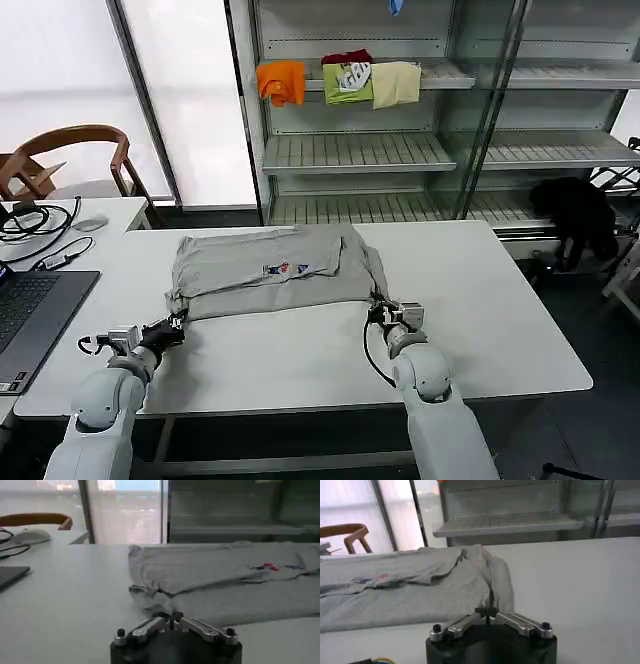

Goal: Fold and organize the clothes.

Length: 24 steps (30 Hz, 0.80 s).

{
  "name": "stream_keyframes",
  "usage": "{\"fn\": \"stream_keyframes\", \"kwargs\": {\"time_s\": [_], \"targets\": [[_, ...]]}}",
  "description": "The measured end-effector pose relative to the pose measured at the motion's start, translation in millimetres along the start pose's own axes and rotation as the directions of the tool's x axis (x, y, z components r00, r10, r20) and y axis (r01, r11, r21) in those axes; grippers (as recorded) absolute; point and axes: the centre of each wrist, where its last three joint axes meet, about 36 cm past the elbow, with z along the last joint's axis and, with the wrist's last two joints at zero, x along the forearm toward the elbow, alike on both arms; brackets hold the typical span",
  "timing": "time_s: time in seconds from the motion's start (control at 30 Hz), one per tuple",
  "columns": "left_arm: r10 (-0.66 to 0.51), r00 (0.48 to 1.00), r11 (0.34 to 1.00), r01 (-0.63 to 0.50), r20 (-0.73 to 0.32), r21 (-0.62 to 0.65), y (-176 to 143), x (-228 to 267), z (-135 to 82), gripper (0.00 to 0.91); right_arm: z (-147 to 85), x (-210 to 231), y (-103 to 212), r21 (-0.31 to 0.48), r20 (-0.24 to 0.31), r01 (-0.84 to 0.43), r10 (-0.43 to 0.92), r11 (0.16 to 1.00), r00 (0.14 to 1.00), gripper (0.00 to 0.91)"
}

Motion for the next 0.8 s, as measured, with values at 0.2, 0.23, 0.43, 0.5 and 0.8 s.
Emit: {"fn": "stream_keyframes", "kwargs": {"time_s": [0.2, 0.23, 0.43, 0.5, 0.8], "targets": [[0.0, 1.0, 1.0, 0.0, 0.004, 0.002, 1.1, 0.8, 2.5, 0.0, 0.2, 8.7, -5.9, 0.002, 0.017, -0.007, 0.007, 1.0, 1.0, 0.907], [0.001, 1.0, 1.0, -0.001, 0.004, 0.003, 1.2, 0.9, 2.8, 0.0, 0.9, 9.8, -6.5, 0.007, 0.02, -0.007, 0.006, 1.0, 1.0, 0.907], [0.004, 1.0, 1.0, -0.004, 0.007, 0.007, -0.8, 1.7, 3.0, 0.0, 0.3, 11.8, -11.9, 0.025, 0.032, -0.019, 0.018, 1.0, 0.999, 0.907], [0.005, 1.0, 1.0, -0.005, 0.009, 0.008, -1.8, 1.9, 2.7, 0.0, -0.6, 11.3, -12.9, 0.033, 0.036, -0.02, 0.019, 0.999, 0.999, 0.907], [0.011, 1.0, 1.0, -0.011, 0.012, 0.011, -3.5, 2.0, 2.2, 0.0, 1.4, 1.0, -10.1, 0.039, 0.013, -0.021, 0.021, 0.999, 1.0, 0.0]]}}
